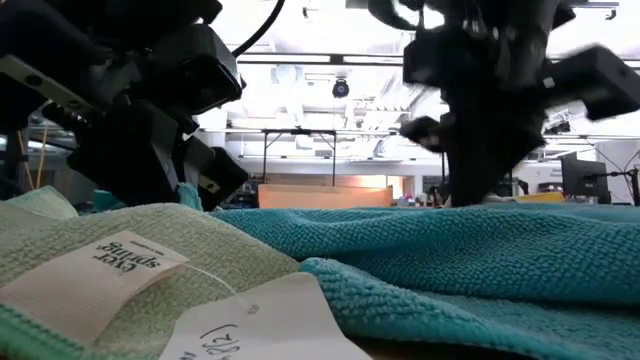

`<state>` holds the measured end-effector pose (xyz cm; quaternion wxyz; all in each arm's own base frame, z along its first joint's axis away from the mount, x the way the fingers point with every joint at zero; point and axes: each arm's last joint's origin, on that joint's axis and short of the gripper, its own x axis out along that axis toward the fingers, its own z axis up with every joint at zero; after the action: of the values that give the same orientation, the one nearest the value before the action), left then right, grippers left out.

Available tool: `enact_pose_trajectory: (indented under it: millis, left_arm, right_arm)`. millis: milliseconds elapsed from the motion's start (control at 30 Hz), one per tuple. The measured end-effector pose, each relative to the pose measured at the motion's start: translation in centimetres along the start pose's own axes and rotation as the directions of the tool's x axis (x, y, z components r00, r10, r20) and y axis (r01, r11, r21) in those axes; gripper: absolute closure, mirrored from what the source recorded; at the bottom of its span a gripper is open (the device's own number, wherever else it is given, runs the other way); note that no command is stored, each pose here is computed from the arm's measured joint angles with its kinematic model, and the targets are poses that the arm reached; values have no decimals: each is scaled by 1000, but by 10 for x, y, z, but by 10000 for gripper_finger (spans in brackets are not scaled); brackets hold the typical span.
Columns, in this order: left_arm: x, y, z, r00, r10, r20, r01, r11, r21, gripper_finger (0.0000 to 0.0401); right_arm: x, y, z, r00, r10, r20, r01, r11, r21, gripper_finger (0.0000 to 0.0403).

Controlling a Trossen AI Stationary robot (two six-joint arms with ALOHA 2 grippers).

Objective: Fold microfiber towels
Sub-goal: Fold the bottom blue microfiber cloth

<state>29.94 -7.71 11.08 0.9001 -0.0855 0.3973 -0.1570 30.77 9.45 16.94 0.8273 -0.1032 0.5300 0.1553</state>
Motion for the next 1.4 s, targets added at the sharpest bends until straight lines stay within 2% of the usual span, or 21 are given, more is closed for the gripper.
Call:
enact_pose_trajectory:
  millis: [233, 433, 600, 767, 867, 1067, 1233, 1400]
  left_arm:
    - [-17, 2, 16, 996, 6, 84, -6, 1000, -2, 400]
    - [-42, 3, 34, 974, 99, 206, -112, 992, 54, 400]
    - [-74, 3, 51, 924, 188, 334, -240, 963, 120, 400]
    - [-110, 1, 62, 857, 284, 431, -366, 923, 119, 400]
    - [-128, 2, 64, 822, 334, 461, -419, 903, 93, 400]
    - [-152, 8, 60, 768, 462, 443, -525, 851, 24, 400]
    - [-175, 13, 71, 721, 568, 397, -609, 793, -28, 400]
    - [-197, 12, 89, 688, 633, 355, -667, 744, -34, 400]
  right_arm:
    - [-50, 10, 1, 985, -145, 91, 142, 989, 33, 402]
    - [-79, 23, -12, 953, -296, 64, 288, 952, 107, 402]
    - [-99, 29, -27, 898, -441, 6, 429, 876, 219, 403]
    - [-120, 33, -40, 822, -569, 7, 537, 779, 324, 403]
    - [-131, 37, -43, 770, -636, 53, 575, 727, 375, 403]
    - [-153, 41, -48, 663, -734, 147, 607, 642, 468, 403]
    - [-173, 44, -55, 593, -775, 220, 592, 605, 532, 403]
    - [-189, 49, -62, 545, -790, 283, 575, 597, 560, 403]
